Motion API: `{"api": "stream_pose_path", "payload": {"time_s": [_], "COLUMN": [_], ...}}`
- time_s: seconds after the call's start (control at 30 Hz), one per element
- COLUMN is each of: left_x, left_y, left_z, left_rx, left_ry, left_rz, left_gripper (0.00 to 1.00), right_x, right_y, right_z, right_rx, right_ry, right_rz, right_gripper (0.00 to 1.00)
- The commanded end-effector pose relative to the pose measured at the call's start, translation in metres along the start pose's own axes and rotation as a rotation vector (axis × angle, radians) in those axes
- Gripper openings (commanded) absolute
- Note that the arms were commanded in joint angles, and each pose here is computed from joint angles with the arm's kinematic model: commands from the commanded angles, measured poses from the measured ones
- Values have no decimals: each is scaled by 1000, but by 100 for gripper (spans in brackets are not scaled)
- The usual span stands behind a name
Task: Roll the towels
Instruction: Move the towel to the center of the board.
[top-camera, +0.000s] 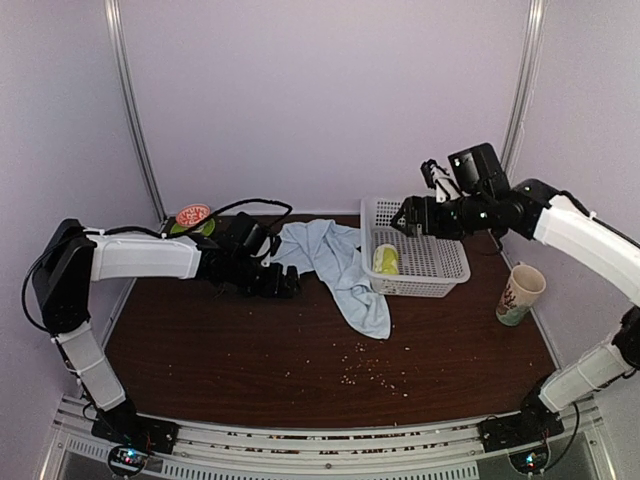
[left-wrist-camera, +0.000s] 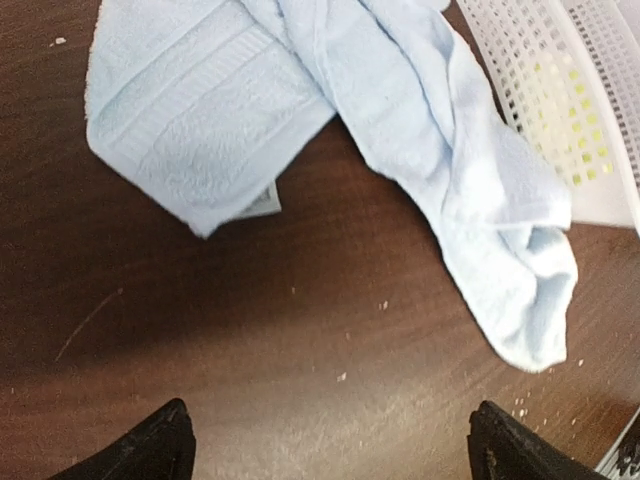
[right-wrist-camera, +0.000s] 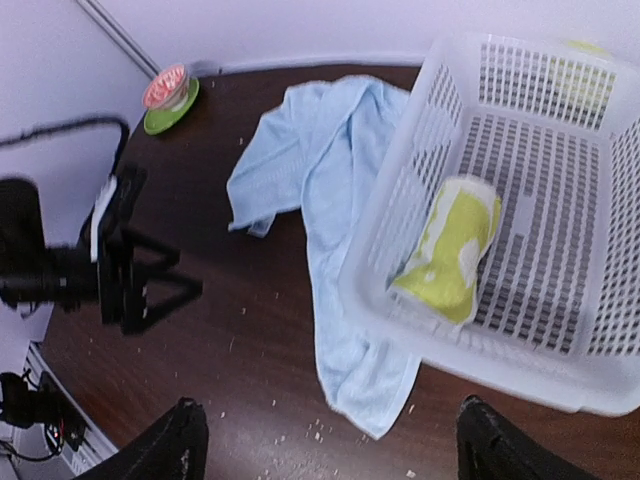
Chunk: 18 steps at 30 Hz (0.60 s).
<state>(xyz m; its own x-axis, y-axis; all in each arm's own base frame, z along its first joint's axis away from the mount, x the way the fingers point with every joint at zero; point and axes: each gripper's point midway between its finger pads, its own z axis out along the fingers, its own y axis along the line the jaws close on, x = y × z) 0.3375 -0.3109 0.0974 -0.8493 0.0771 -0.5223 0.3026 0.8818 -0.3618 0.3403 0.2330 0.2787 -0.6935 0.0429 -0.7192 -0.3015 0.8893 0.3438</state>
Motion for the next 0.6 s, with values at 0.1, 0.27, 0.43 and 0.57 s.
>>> {"api": "stream_pose_path", "payload": {"time_s": [0.1,0.27,0.43,0.57], "left_x": [-38,-30,-1,21], "left_y": [-24,-10,10,24], "left_z": [26,12,-5,-15], "left_rx": [61,18,-21,-35], "left_ry": [-4,-32,-21,-20], "left_rz": [-90,-133,-153,-178], "left_gripper": [97,96,95,94], "right_x": [138,177,188,197], "right_y": [-4,8,6,-4], "right_z": [36,66,107,131], "right_rx": [69,115,195,288], "right_ry": [141,209,256,282], "right_rz": [-48,-130,-124,-118], "right_gripper": [61,56,63,64]}}
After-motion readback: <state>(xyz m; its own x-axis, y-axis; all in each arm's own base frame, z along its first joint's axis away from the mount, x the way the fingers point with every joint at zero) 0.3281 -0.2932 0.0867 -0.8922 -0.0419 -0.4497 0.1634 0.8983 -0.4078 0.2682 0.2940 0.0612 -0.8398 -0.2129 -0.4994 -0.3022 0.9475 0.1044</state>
